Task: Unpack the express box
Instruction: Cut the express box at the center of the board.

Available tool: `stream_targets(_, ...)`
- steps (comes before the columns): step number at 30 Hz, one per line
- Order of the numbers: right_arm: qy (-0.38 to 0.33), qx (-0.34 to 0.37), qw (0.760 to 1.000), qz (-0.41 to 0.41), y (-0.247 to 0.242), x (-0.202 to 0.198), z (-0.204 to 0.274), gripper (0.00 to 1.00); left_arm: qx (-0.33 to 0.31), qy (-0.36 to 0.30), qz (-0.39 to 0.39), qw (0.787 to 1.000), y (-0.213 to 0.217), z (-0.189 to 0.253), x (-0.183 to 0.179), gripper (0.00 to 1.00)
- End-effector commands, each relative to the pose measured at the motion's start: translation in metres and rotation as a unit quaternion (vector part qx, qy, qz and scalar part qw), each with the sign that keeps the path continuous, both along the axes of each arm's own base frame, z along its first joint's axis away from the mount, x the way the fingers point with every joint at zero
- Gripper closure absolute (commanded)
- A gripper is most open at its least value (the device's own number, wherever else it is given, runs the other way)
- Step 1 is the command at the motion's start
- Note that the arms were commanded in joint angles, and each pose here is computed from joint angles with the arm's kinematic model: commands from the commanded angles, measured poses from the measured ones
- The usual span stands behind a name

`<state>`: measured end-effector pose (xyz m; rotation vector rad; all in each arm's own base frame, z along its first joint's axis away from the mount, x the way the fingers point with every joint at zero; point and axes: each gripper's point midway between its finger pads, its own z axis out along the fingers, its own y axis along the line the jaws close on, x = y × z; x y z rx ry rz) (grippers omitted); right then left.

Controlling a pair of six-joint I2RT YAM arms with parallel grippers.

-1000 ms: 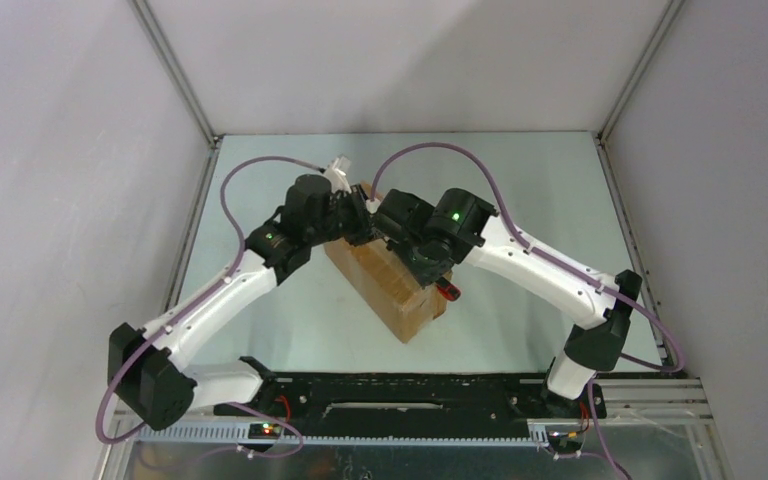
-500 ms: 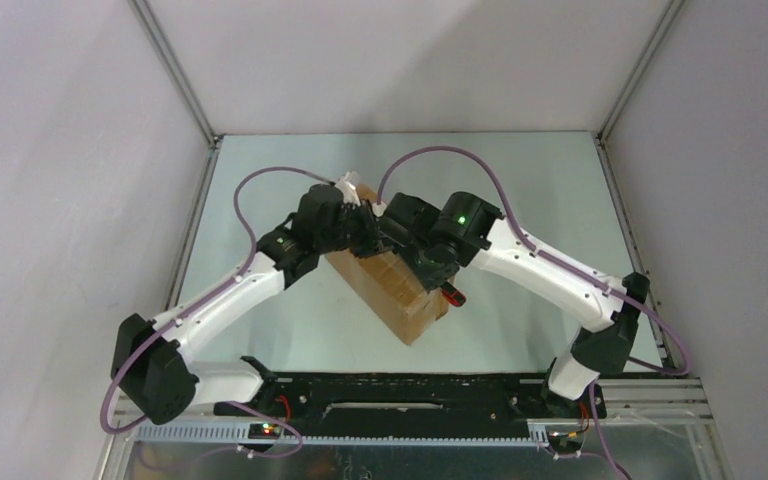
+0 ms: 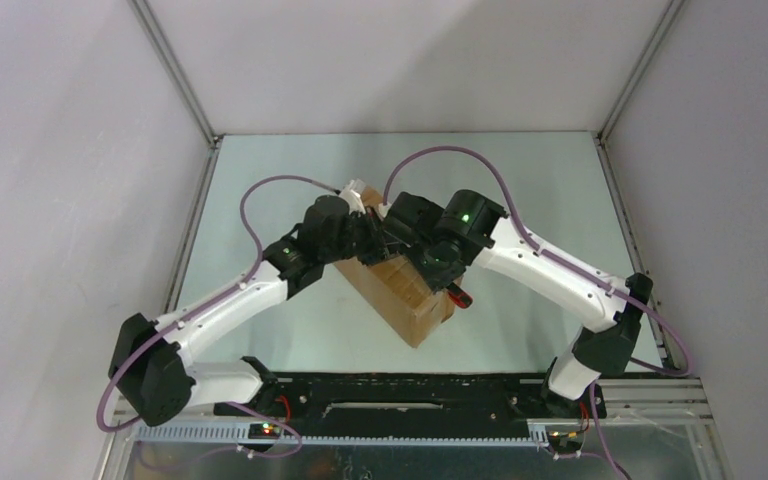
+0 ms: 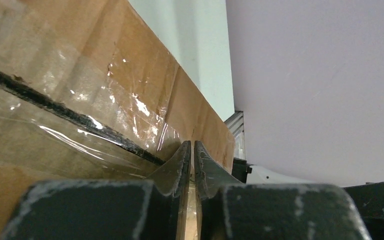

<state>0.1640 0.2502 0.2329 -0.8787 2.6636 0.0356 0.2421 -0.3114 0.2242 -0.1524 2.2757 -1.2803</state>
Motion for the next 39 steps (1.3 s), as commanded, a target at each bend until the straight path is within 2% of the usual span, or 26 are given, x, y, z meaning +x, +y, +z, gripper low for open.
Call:
stream_targets(1,-0.007,-0.011,1.0,-0.021,-0.025,-0.006,0.015,1.0,0.047,0.063,0.019,0.997,0.018,-0.054,-0.01,0.89)
stream_targets(11,0.018,-0.025,0.999,-0.022,-0.044,-0.023,0.008,1.0,0.121,0.05,0.041,0.991,0.054,-0.076,-0.002,0.89)
stream_targets(21,0.042,-0.024,0.999,-0.012,-0.04,-0.03,0.004,1.0,0.178,0.033,0.062,0.982,0.084,-0.086,0.016,0.88)
stream_targets(28,0.062,-0.024,0.998,-0.008,-0.047,-0.041,-0.002,1.0,0.176,0.02,0.068,0.982,0.09,-0.077,0.03,0.88)
stream_targets(39,0.071,-0.03,0.997,-0.016,-0.059,-0.049,-0.008,1.0,0.158,-0.009,0.049,0.986,0.08,-0.048,0.03,0.87)
